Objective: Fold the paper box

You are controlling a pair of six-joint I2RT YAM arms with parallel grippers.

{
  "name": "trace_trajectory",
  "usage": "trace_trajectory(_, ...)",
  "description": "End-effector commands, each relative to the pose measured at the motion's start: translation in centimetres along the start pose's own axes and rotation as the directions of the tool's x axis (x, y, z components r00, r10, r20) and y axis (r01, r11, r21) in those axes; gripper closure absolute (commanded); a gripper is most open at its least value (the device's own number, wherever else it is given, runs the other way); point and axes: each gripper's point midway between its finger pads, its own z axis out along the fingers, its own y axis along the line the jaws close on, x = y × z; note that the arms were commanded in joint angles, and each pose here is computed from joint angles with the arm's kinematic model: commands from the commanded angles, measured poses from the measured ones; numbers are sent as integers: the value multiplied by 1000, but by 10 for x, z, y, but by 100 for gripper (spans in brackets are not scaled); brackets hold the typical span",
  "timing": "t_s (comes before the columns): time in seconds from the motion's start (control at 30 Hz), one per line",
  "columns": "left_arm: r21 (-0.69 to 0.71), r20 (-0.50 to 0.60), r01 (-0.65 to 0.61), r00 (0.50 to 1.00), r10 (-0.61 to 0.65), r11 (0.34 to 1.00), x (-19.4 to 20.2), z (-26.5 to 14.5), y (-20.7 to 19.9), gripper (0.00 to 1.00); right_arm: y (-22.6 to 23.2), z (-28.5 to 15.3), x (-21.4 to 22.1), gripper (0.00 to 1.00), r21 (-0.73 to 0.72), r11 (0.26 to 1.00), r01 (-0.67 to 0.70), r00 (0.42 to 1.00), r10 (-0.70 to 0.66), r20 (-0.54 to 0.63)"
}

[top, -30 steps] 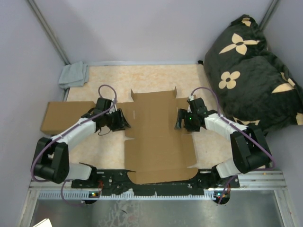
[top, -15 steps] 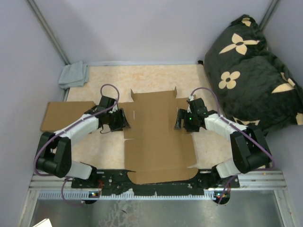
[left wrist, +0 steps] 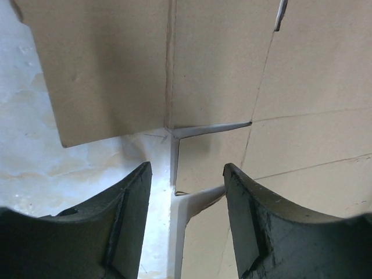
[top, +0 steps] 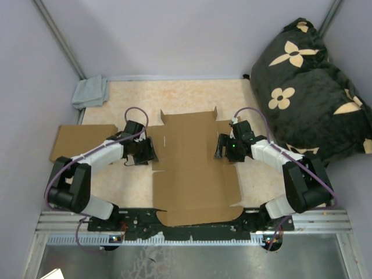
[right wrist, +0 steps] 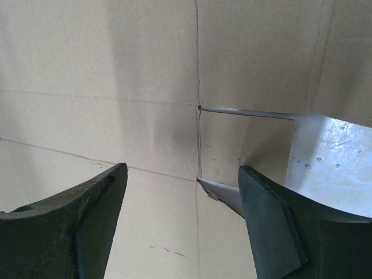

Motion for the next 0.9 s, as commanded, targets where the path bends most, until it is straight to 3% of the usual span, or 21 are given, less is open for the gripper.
trace_trajectory(0.0,27,-26,-27,999,27,999,7,11,-5,41,9,-1,-10,23,-27,1000,14,999,-13,36)
trace_trajectory(0.27,56,-54,-53,997,56,997,18,21,-13,47,9,0,-9,23,-31,999,16,999,-15,34)
trace_trajectory(0.87,181,13,-72,997,70,981,-1,-11,-64,55,11,1,-8,23,-41,999,11,1000,-10,28)
